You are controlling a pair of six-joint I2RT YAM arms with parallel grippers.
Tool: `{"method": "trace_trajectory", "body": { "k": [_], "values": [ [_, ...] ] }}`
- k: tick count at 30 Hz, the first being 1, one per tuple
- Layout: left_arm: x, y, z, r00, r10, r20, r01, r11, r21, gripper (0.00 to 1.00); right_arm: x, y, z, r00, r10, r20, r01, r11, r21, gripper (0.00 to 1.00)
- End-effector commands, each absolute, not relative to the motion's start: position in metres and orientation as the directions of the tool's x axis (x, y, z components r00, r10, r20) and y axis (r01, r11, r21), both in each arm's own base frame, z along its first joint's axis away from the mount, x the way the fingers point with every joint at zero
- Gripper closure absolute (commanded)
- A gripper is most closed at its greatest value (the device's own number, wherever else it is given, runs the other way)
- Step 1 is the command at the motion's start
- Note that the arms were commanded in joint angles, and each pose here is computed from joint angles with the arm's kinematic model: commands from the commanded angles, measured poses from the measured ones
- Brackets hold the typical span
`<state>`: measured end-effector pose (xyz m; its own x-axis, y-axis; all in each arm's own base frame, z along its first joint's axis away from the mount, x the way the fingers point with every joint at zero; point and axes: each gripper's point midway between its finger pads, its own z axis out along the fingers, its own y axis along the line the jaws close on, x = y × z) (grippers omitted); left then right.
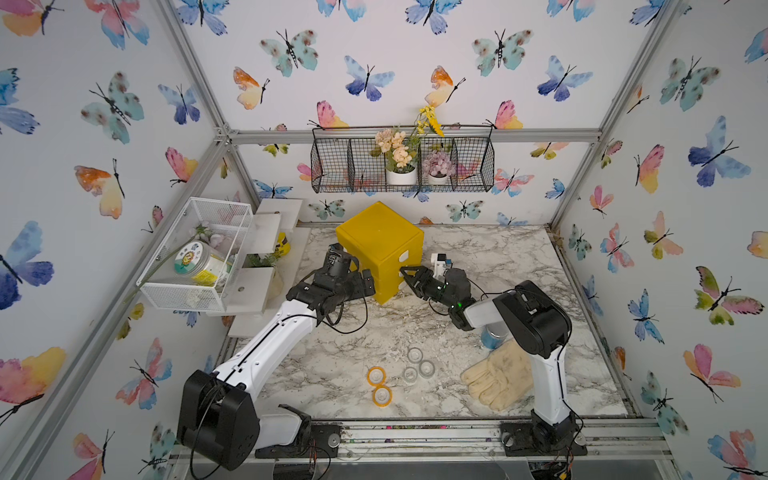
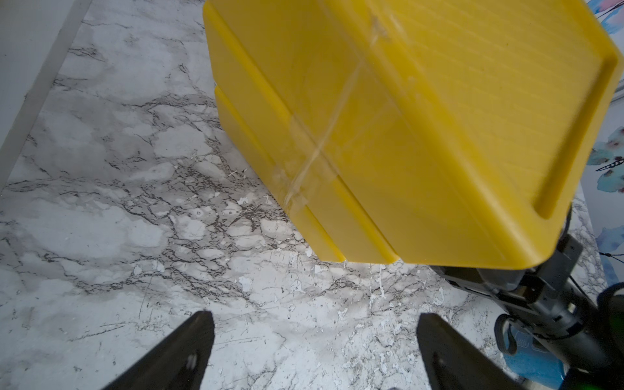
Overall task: Place the transparent tape into the drawer according to color
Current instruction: Open the drawer in the storage box.
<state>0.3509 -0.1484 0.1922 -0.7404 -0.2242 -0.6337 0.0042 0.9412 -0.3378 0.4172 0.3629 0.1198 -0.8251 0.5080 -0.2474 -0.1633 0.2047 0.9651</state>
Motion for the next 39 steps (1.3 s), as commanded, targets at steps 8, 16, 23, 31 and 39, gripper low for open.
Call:
{"method": "trace_trajectory", "body": {
  "k": [8, 16, 23, 31, 39],
  "values": [
    [0.352, -0.149, 0.191, -0.749, -0.216, -0.626, 0.012, 0.94, -0.34, 0.01, 0.424, 0.366, 0.129, -0.823, 0.503, -0.264, -0.203, 0.174, 0.964, 0.46],
    [0.351, -0.148, 0.19, -0.749, -0.215, -0.627, 0.01, 0.942, -0.335, 0.01, 0.424, 0.366, 0.129, -0.824, 0.501, -0.264, -0.204, 0.173, 0.964, 0.59],
    [0.351, -0.147, 0.192, -0.746, -0.217, -0.63, 0.008, 0.943, -0.334, 0.01, 0.414, 0.36, 0.129, -0.828, 0.497, -0.259, -0.202, 0.167, 0.965, 0.64],
    [0.352, -0.148, 0.192, -0.745, -0.218, -0.63, 0.007, 0.942, -0.335, 0.01, 0.39, 0.339, 0.131, -0.827, 0.501, -0.255, -0.186, 0.184, 0.965, 0.65],
    [0.352, -0.148, 0.192, -0.746, -0.219, -0.629, 0.007, 0.942, -0.336, 0.01, 0.367, 0.321, 0.132, -0.827, 0.504, -0.248, -0.169, 0.198, 0.965, 0.65]
  ]
}}
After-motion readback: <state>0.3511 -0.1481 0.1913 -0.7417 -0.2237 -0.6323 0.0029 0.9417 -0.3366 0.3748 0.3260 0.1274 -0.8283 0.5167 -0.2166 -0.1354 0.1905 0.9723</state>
